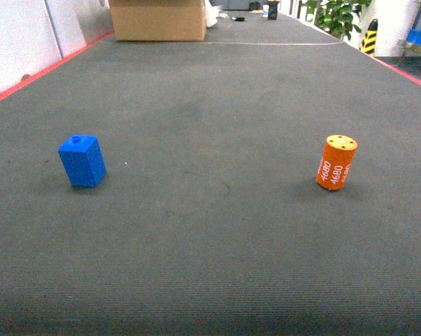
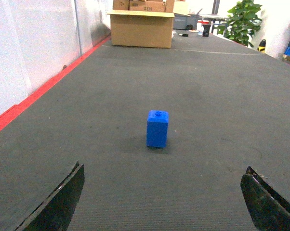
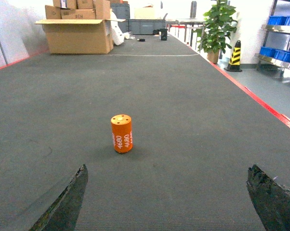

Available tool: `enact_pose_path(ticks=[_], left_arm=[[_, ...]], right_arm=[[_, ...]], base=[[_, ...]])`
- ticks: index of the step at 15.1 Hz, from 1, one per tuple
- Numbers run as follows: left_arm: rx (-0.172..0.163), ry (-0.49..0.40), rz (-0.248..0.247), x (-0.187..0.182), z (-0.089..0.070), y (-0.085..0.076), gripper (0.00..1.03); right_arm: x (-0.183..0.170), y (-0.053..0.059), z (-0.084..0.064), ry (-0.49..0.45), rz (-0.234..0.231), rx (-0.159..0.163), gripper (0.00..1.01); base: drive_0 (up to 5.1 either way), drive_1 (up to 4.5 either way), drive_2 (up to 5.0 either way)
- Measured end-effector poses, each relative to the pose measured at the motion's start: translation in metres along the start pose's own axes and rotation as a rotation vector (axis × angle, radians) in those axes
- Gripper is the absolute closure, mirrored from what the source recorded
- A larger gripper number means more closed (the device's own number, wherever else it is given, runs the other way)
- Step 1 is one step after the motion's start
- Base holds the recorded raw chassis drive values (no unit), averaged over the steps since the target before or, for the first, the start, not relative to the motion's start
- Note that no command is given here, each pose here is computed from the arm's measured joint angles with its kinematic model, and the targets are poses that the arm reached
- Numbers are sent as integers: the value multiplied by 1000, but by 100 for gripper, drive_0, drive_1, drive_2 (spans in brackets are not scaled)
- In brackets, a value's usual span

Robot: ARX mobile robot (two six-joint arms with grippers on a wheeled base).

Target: Sort blue parts and orange caps into right shelf containers

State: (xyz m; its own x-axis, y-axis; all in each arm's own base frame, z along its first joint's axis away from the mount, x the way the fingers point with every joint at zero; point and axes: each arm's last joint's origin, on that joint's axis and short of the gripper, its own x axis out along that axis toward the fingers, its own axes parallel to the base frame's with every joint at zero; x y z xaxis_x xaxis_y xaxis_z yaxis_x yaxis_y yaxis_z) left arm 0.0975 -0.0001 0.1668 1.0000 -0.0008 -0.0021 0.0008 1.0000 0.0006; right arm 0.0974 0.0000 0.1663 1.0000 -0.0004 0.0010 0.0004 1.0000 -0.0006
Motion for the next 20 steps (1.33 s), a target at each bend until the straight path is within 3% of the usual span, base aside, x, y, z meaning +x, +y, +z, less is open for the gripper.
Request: enact_pose_path(ticks=[20], left_arm=[[0, 0, 0, 0, 0, 0, 5]], right_arm=[[0, 0, 0, 0, 0, 0, 3]], base=[[0, 0, 0]])
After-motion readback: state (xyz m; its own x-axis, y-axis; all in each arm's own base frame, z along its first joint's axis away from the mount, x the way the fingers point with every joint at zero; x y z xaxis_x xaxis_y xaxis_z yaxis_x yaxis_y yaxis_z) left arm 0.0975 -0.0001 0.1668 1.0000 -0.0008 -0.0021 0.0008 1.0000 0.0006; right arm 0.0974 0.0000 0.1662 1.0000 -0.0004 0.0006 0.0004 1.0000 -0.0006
